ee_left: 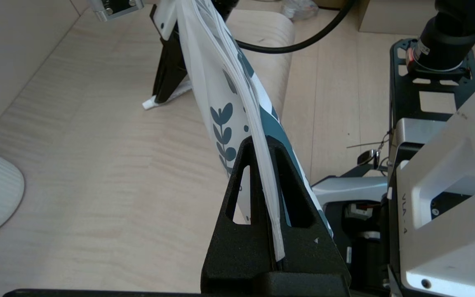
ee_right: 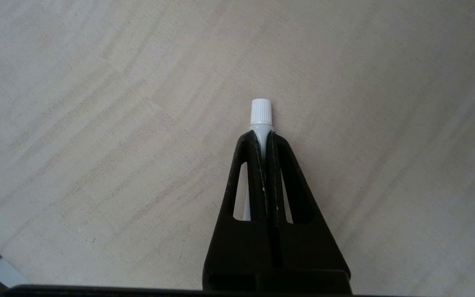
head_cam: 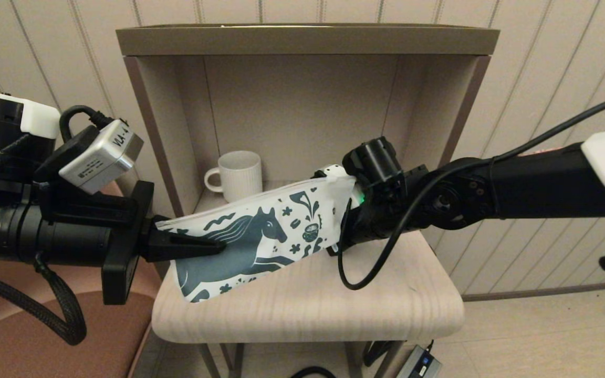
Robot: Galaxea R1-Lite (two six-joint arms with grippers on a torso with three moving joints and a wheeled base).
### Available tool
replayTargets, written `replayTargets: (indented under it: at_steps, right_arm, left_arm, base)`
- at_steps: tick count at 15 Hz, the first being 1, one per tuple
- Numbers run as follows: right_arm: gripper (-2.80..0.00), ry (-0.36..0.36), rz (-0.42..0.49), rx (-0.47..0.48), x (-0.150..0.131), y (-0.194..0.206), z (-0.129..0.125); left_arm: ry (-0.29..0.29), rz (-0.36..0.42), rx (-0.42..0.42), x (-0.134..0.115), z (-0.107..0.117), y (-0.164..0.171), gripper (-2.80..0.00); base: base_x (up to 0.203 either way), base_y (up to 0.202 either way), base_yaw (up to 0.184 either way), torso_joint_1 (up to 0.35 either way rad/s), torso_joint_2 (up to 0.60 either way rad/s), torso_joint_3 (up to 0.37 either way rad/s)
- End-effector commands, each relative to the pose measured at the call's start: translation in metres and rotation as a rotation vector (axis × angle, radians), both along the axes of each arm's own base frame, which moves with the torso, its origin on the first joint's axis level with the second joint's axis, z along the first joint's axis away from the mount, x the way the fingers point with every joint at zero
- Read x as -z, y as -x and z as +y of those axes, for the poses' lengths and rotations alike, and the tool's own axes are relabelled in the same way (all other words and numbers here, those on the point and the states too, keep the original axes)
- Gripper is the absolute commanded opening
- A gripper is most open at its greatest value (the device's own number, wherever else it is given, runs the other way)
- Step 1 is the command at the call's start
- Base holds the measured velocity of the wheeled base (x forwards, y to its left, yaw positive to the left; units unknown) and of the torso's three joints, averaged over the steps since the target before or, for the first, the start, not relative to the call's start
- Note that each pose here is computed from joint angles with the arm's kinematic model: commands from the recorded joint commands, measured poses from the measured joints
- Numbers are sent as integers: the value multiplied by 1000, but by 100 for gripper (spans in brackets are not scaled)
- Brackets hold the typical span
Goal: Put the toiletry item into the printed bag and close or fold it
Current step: Pick up the toothpaste
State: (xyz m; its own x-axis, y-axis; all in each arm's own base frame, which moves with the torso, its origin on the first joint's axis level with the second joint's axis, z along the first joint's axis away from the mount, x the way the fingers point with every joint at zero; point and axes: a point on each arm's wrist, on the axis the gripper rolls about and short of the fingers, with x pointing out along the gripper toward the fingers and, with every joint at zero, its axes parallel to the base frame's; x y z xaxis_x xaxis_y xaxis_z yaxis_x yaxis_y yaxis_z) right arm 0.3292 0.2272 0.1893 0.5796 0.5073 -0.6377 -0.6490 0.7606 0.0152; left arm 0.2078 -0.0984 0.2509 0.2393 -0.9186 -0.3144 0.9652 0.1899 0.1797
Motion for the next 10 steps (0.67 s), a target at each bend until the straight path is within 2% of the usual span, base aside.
replayTargets:
  at_steps: [1, 3, 5, 10]
  right_arm:
    - [-280, -2, 1, 1, -1, 1, -1]
    - [-280, -5, -6, 3, -6, 3, -3]
    - [-280, -30, -43, 17, -25, 10, -13]
    - [-280, -117, -207, 101, -96, 54, -76]
  left_arm:
    - [1, 0, 5, 0, 0, 0, -280]
    - [-2, 6, 6, 2, -1, -2, -280]
    - [-9, 22, 5, 6, -3, -8, -280]
    - [-13, -27, 39, 18, -11, -11, -280]
  base:
    - [0, 0, 0, 0, 0, 0]
    - [0, 0, 0, 0, 0, 0]
    - [0, 0, 0, 0, 0, 0]
    - [0, 0, 0, 0, 0, 0]
